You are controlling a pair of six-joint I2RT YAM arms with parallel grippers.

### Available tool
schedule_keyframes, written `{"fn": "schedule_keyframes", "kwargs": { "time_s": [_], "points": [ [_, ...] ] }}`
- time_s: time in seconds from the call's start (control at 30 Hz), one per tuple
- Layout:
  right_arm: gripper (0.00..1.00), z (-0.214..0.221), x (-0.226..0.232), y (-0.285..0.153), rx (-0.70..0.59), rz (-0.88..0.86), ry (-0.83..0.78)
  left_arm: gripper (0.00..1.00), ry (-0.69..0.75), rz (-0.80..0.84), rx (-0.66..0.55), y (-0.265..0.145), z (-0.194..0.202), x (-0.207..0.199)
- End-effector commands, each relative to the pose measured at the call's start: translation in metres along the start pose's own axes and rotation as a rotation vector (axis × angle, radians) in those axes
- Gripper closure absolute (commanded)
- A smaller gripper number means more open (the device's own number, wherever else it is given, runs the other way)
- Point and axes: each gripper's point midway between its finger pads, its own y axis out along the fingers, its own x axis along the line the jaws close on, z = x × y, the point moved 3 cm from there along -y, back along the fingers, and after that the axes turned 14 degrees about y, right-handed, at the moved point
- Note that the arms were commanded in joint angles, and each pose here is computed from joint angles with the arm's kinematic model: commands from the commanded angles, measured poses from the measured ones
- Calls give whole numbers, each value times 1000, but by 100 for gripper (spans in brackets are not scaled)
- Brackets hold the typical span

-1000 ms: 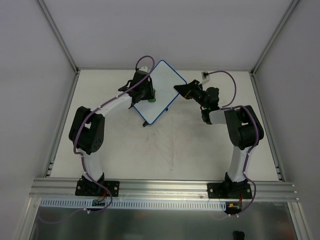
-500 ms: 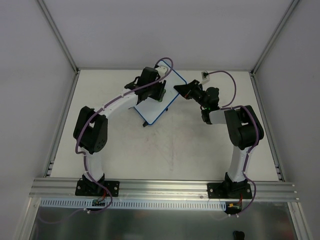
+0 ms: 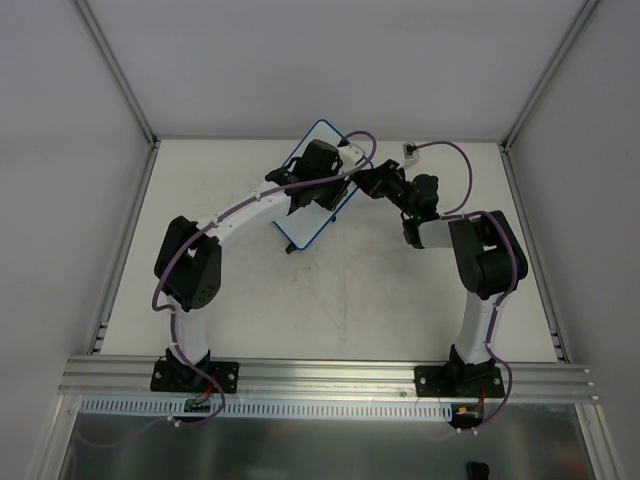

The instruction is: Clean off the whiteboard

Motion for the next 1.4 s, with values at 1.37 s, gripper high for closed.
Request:
{"fn": "schedule_keyframes", "kwargs": {
  "time_s": [1.37],
  "points": [
    [100, 5, 27, 3, 39, -120, -67, 100, -1158, -471, 247, -126, 203, 39]
  ]
}}
